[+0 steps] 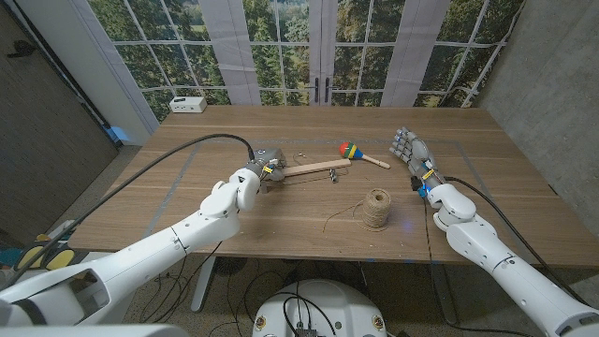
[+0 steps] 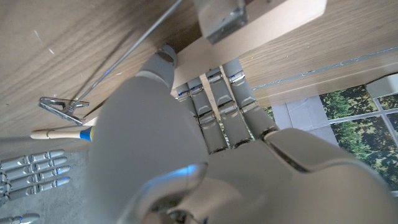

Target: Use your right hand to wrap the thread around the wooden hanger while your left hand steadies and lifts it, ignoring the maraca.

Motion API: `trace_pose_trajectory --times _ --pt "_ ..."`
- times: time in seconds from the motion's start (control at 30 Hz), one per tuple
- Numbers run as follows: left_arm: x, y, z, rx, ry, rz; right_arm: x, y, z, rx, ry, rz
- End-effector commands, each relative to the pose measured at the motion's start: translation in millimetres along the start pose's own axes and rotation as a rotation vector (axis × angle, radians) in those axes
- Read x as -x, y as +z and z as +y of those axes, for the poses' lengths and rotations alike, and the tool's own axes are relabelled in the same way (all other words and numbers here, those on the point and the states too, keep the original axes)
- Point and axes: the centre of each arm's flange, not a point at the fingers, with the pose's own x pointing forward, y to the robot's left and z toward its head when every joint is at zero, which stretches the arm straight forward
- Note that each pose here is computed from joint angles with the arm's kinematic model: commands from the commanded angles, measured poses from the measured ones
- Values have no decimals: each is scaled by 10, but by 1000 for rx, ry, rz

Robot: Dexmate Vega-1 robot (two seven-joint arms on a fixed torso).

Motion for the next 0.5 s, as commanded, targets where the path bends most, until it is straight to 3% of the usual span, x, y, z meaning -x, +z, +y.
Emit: trace_pose_trajectory --times 0.03,0.23,0.5 --pt "160 -263 -13 89 216 -17 3 13 12 15 -10 -10" --pt "216 -272 130 111 304 -55 35 43 48 35 -12 -19" --pt "251 -247 296 126 334 -108 119 83 92 61 -23 -38"
